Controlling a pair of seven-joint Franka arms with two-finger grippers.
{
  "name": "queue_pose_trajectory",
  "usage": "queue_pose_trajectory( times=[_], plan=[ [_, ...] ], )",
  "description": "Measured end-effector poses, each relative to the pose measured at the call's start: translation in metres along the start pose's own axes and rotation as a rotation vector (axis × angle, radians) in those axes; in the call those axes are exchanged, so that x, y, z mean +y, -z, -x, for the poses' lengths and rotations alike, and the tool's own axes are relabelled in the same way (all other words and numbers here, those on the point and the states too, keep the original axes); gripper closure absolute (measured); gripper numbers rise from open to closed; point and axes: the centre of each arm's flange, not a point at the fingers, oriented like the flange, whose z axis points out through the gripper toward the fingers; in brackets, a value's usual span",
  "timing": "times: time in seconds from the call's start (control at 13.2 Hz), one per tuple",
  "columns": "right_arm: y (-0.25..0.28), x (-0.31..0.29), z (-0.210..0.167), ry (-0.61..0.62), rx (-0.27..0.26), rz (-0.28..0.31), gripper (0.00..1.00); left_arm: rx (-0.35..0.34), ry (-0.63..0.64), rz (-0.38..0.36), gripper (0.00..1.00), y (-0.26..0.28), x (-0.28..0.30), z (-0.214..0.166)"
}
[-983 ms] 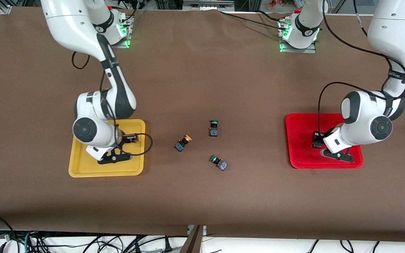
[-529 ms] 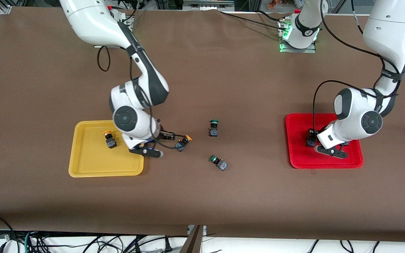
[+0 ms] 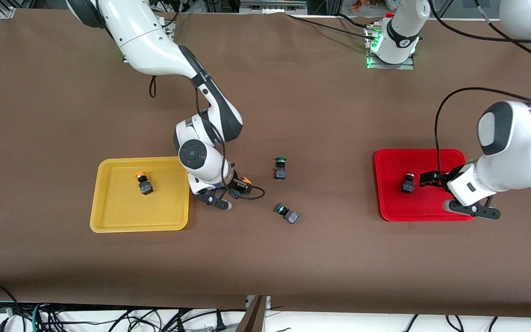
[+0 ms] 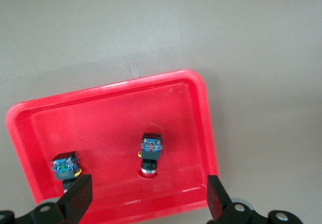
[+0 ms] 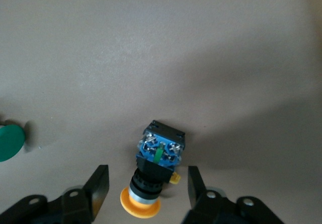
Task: Place red and yellow buttons in trays
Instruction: 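Grasp the second yellow-capped button with the right gripper while left retracts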
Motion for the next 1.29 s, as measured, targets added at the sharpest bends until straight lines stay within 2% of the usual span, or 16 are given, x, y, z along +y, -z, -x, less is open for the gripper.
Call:
queue_pose_trajectory(
  times=[0.23,0.6,0.76,0.83,0.91,1.29],
  plan=[
    [-0.005,0.001,0.001,-0.003,0.001,0.002,0.27,0.005,0.034,-0.004,0.0,0.053,0.003,0.003],
    [-0.027,0.013,0.001,-0.01,0.004,0.014,0.29,0.093,0.063,-0.039,0.0,0.148,0.001,0.042],
    [-0.024,0.015,-0.003,-0.003,0.009,0.013,0.53,0.128,0.065,-0.051,0.0,0.173,0.004,0.055],
    [-0.024,0.016,-0.004,0.002,0.01,0.013,0.53,0.139,0.064,-0.058,0.0,0.183,0.006,0.062],
    [-0.023,0.016,-0.005,0.005,0.011,0.012,0.57,0.141,0.064,-0.063,0.0,0.19,0.008,0.069],
    [-0.023,0.016,-0.005,0.025,0.01,0.012,0.58,0.089,0.139,-0.067,0.0,0.176,0.035,0.093]
  ],
)
